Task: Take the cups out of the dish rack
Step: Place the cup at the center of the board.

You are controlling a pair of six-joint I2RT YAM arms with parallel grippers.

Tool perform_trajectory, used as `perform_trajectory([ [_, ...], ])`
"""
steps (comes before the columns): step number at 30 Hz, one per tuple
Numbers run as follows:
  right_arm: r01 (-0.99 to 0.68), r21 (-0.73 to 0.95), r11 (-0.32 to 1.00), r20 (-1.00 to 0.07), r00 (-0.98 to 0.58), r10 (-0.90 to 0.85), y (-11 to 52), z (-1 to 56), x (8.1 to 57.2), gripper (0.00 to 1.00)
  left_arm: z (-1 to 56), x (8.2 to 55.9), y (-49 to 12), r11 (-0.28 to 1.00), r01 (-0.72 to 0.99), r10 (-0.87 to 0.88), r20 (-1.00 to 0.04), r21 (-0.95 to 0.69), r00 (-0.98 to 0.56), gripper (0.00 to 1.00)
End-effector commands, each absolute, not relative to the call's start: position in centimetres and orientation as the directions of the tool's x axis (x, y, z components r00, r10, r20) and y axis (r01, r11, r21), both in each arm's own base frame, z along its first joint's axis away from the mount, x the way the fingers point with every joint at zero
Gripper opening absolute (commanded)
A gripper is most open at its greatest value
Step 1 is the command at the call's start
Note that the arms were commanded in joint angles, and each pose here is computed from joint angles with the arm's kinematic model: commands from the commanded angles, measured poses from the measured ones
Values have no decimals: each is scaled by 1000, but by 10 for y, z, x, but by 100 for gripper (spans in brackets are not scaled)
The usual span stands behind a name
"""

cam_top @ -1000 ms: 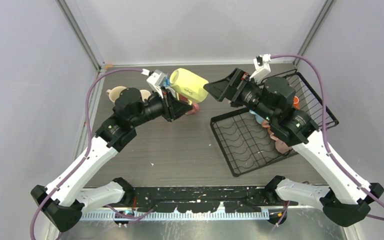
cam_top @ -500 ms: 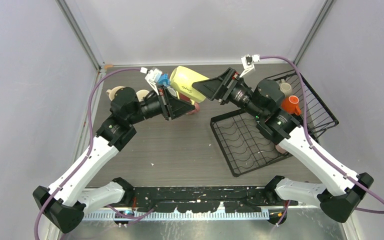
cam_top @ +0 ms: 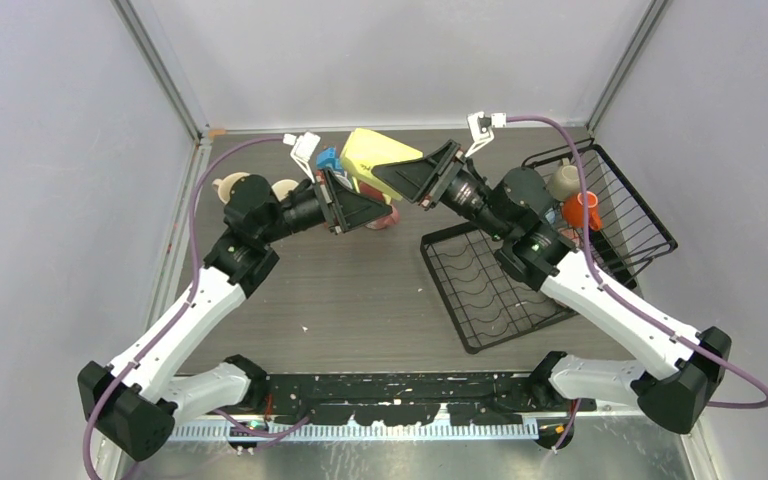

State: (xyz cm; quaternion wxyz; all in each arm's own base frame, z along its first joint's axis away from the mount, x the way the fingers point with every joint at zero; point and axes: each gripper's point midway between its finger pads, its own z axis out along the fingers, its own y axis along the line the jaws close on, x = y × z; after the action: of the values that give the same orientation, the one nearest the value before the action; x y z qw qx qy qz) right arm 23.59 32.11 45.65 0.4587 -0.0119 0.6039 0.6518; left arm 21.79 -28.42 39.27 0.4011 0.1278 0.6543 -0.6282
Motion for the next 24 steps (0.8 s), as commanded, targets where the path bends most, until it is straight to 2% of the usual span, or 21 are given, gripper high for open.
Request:
perform_trajectory([
  [1,-654,749,105,-566,-550,614,330,481,233,51,439,202,-278,54,774,-400,-724,-631,-562,0],
  [4,-647,753,119,-566,-546,618,335,480,235,37,436,201,-273,52,768,-404,-716,-639,-569,0],
  [9,-635,755,161,-571,-518,637,337,480,240,5,429,200,-265,57,744,-402,-698,-665,-593,0],
  [10,-634,754,169,-573,-511,640,337,481,241,1,428,199,-264,57,741,-399,-696,-669,-597,0],
  [12,-633,752,184,-579,-500,644,337,482,241,1,425,199,-263,66,733,-389,-694,-677,-606,1],
  [17,-615,751,242,-601,-484,636,338,481,246,1,408,197,-258,152,704,-351,-704,-694,-618,53],
  [20,-572,758,313,-611,-458,646,332,476,257,1,400,195,-249,237,698,-335,-731,-675,-594,97],
  [24,-492,756,432,-646,-452,615,327,461,271,1,385,192,-229,397,659,-301,-769,-639,-564,100],
])
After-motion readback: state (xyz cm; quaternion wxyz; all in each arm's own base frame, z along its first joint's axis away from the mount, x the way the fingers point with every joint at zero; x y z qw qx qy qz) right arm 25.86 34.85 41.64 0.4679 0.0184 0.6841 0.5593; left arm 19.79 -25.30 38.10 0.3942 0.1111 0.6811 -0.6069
